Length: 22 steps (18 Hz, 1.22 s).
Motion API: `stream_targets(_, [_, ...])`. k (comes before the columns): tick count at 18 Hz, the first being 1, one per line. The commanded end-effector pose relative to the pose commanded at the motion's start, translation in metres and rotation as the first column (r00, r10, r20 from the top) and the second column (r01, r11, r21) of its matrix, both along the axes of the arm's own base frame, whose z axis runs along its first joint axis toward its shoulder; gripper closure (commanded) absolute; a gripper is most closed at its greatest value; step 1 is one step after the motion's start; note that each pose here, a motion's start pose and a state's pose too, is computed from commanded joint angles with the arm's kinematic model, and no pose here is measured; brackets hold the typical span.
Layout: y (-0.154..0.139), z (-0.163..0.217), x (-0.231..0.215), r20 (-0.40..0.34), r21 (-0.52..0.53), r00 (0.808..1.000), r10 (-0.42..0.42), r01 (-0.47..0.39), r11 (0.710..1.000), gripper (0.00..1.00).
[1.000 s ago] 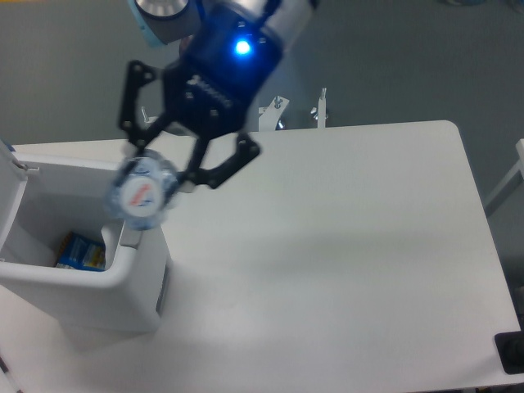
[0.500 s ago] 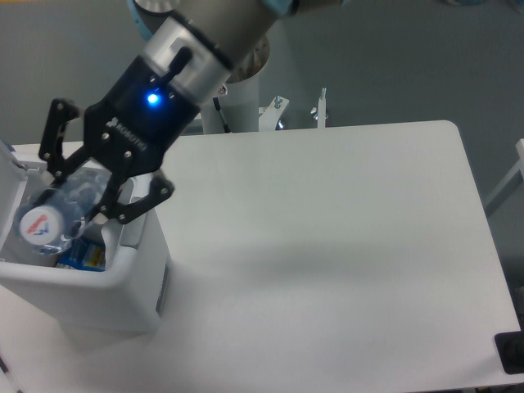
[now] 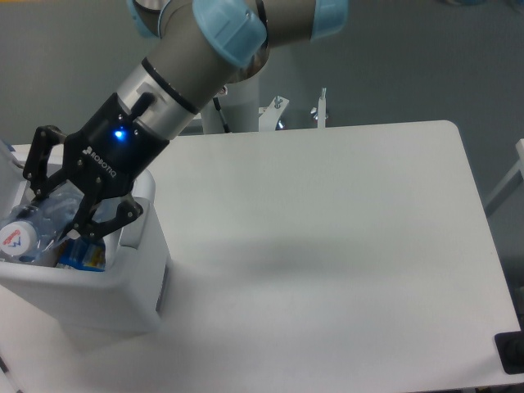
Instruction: Place the trash in the trash can
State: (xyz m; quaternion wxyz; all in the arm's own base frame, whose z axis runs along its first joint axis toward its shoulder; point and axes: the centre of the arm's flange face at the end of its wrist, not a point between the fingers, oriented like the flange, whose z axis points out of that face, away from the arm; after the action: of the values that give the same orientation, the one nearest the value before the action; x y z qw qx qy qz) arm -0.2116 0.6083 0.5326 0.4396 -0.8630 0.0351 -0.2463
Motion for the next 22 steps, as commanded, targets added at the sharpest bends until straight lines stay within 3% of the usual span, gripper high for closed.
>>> stream_targets(6, [0.0, -0.01, 0.007, -0.029, 0.007, 0.999, -0.03, 0.03, 1.0, 0.38])
stream_targets(8, [-0.003, -0.008, 0.009, -0.037, 0.014, 0.999, -0.034, 0.035, 0.999, 0.26])
stream_targets(10, [-0.004, -0.005, 0.01, -0.044, 0.019, 0.998, -0.036, 0.037, 0.999, 0.23])
stream_targets(12, [-0.004, 0.0, 0.01, -0.053, 0.028, 0.998, -0.038, 0.039, 0.999, 0.08])
stream_targets(17, [-0.007, 0.005, -0.001, -0.066, 0.041, 0.998, -0.02, 0.023, 0.999, 0.0])
stream_targets(22, [-0.029, 0.036, -0.06, -0.104, 0.086, 0.991, 0.082, -0.073, 0.994, 0.0])
